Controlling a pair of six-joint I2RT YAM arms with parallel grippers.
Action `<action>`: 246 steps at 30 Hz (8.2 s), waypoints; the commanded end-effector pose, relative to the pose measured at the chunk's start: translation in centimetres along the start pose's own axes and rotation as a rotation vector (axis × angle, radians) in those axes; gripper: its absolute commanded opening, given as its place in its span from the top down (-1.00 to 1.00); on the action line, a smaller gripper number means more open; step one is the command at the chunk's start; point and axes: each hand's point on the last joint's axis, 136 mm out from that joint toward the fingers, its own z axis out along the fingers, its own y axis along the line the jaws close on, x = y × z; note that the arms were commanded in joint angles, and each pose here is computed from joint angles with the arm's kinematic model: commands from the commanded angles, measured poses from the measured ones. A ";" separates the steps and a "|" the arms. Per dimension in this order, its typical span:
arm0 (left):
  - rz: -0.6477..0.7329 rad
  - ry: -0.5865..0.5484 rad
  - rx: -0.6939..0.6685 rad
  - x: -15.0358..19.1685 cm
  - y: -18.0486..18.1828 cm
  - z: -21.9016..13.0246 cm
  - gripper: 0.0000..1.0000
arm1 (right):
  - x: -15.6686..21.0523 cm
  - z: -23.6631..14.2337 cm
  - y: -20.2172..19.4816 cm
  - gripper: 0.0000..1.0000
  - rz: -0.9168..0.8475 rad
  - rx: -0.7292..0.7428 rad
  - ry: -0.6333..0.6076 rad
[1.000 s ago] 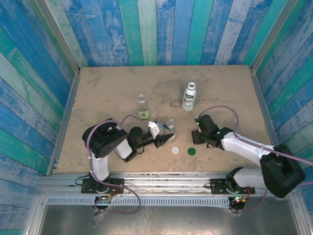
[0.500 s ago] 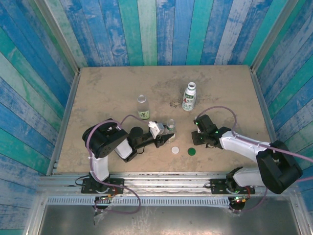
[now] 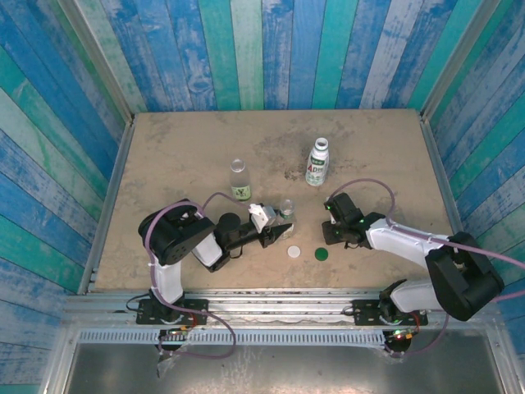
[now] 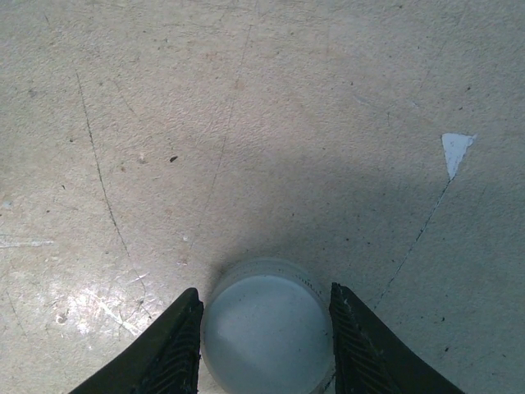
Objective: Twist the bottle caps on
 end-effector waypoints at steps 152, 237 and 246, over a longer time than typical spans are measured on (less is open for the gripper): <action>0.092 0.119 0.117 3.3 -1.9 0.0 0.96 | -10.1 -13.5 12.1 0.28 -0.182 -0.658 -0.162; 0.161 0.105 0.108 -3.8 -3.2 -4.3 0.95 | -7.2 -15.7 16.6 0.04 -0.376 -0.382 -0.059; 0.170 0.078 0.176 -4.5 -4.5 -4.7 0.91 | -7.9 -19.5 17.0 -0.46 -0.709 -0.494 -0.409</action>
